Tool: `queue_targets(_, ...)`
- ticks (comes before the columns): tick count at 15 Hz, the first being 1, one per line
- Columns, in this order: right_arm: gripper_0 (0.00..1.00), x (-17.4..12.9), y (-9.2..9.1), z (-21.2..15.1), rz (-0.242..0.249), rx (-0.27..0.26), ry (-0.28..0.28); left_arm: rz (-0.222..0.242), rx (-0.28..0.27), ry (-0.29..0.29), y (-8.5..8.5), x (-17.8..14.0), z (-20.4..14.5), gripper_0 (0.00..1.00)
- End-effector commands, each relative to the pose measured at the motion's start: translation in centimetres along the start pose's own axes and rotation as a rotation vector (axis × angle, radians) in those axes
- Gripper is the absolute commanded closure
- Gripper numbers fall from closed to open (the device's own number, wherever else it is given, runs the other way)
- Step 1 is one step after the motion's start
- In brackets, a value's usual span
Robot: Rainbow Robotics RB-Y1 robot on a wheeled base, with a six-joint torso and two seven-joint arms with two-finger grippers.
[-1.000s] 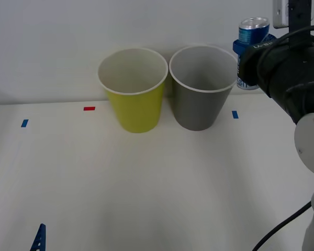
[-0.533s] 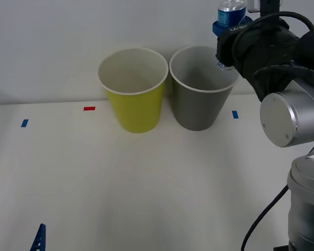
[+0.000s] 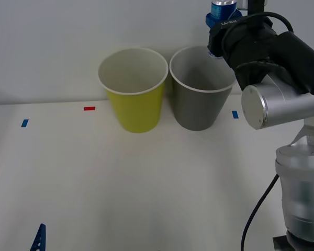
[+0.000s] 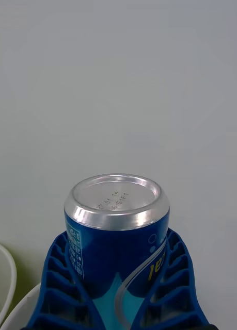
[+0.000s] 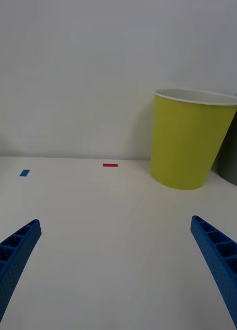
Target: Put cans in the gray bin and PET bottles in the light green bin.
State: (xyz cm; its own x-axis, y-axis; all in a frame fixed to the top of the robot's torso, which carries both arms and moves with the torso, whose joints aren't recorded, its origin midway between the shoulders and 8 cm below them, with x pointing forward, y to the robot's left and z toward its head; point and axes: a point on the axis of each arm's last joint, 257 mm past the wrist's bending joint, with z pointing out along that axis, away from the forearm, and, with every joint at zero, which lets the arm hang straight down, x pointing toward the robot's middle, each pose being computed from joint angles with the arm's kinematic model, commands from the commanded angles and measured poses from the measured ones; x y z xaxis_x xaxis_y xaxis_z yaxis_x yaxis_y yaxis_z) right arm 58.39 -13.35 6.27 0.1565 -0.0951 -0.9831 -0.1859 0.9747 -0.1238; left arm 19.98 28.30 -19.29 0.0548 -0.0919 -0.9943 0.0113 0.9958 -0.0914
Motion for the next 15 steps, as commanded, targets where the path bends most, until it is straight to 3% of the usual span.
queue_targets(1,1.00,0.4,-0.6,1.2,-0.006,0.004,-0.014,0.000,0.000,0.000,0.0,0.0,0.0,0.00)
queue_targets(7,1.00,1.2,-0.4,1.6,-0.010,-0.007,-0.004,0.000,0.000,0.000,0.0,0.0,0.0,0.00)
queue_targets(8,1.00,1.3,-0.4,1.7,-0.002,-0.011,-0.004,0.000,0.000,0.000,0.0,0.0,0.0,0.00)
queue_targets(10,1.00,1.6,-0.2,2.4,0.069,-0.020,-0.018,0.000,0.000,0.000,0.0,0.0,0.0,0.00)
queue_targets(12,1.00,1.8,-0.5,2.7,0.048,-0.006,-0.021,0.000,0.000,0.000,0.0,0.0,0.0,0.00)
queue_targets(15,1.00,1.8,0.0,2.7,0.072,-0.017,-0.019,0.000,0.000,0.000,0.0,0.0,0.0,0.00)
